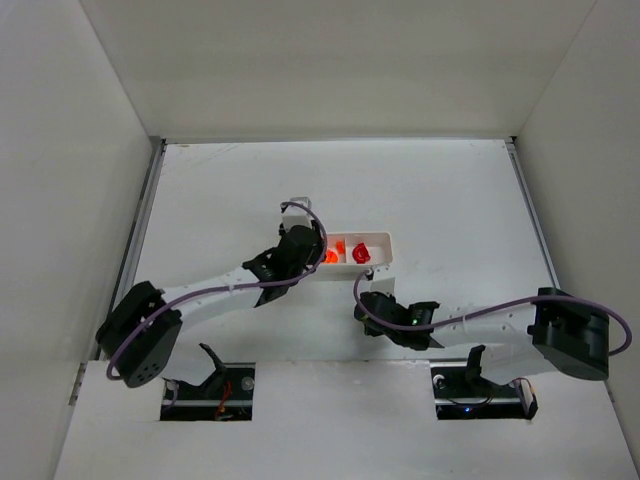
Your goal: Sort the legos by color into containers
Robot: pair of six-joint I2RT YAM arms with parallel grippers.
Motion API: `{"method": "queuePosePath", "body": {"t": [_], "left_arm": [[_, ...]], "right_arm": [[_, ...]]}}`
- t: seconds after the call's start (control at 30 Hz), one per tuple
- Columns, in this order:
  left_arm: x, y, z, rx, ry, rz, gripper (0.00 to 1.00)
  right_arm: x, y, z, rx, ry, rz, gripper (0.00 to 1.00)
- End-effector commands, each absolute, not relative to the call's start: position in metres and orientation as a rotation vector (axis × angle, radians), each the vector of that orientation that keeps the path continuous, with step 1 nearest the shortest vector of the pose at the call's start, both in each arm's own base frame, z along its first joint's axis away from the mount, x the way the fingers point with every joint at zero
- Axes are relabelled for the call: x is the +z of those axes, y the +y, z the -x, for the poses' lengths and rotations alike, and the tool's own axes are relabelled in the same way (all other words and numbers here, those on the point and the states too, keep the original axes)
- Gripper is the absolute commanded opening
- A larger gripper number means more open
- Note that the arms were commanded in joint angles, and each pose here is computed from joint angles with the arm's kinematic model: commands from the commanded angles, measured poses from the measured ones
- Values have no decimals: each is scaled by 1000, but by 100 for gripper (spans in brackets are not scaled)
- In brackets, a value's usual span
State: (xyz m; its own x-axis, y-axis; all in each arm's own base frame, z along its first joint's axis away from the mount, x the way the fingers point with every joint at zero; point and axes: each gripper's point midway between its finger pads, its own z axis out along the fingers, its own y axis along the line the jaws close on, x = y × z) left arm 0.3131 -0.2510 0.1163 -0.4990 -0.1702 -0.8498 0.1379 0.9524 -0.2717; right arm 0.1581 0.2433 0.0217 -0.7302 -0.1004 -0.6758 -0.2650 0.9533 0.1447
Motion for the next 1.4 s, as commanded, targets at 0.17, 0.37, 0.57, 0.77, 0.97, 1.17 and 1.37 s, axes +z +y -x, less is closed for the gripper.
{"method": "queuePosePath", "body": {"t": [0.17,0.37,0.57,0.77,0.97,1.17,1.37], "left_arm": [[139,-174,-290,-249,1975,224,40],[112,-130,-265,-142,2023,345,41],[102,-114,-252,-141,2029,391,41],[98,-107,-246,-150,2041,422,43],[86,-107,-241,-159,2076,447,41],[74,-109,-237,-139,2112,448,40],[58,-101,-232,-85,2137,464,39]], "right_arm": [[33,251,-160,276,2362,258,25],[35,253,-157,271,2366,283,43],[30,249,-148,261,2385,281,38],[35,257,-149,284,2368,271,26],[84,282,-170,372,2239,290,25],[140,308,-232,459,2085,269,25],[158,333,-288,486,2040,254,26]]}}
